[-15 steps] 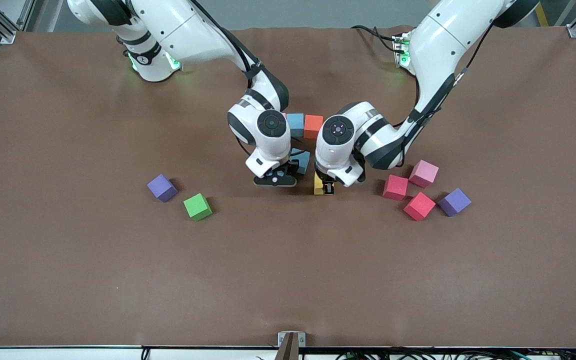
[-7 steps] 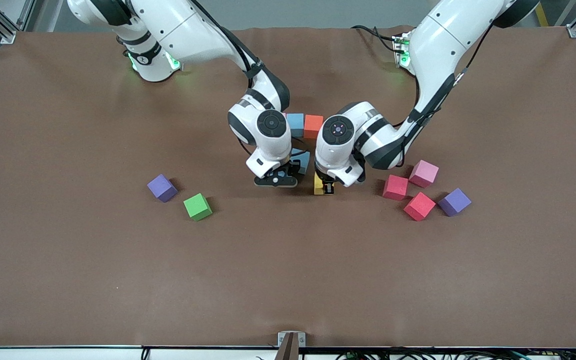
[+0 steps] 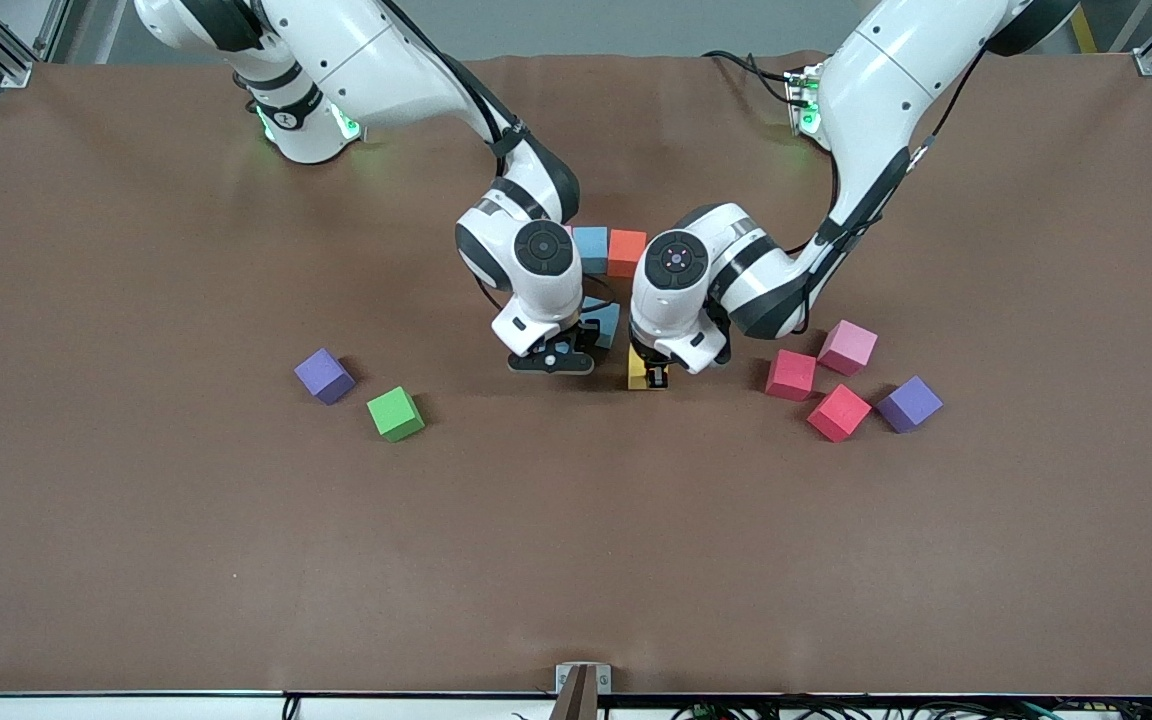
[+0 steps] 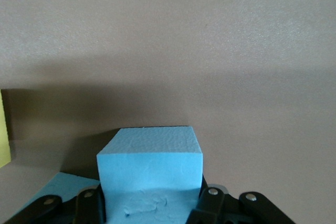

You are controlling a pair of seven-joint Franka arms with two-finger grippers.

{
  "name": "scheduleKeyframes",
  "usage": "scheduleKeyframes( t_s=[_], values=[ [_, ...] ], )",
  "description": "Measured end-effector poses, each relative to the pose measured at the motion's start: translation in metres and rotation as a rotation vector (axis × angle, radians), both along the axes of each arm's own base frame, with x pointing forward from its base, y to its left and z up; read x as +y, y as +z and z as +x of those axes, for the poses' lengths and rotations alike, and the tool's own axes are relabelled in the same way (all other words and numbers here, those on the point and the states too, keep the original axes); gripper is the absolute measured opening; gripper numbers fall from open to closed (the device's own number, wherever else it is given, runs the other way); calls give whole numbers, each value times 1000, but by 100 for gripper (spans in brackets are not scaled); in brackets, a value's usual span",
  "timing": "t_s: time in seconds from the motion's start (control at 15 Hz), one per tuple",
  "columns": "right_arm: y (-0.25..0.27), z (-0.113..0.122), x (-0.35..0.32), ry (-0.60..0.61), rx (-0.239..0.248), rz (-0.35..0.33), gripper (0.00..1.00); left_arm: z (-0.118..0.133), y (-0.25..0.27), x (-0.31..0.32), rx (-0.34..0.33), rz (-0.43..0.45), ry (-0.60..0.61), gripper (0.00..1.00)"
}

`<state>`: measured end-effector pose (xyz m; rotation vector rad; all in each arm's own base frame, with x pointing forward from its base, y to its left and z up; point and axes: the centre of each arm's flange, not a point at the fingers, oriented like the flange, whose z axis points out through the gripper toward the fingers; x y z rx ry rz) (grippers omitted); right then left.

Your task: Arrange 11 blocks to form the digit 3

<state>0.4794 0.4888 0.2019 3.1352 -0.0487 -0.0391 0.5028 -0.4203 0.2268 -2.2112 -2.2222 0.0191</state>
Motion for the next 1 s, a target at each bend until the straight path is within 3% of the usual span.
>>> scheduleKeyframes(
  t_s=[0.74,1.0],
  values=[
    [0,0,0,0,1,-1,56,0,0,0,0,0,0,53],
    [-2,0,-3,-1,14,-17,87,0,0,0,0,0,0,53]
  ],
)
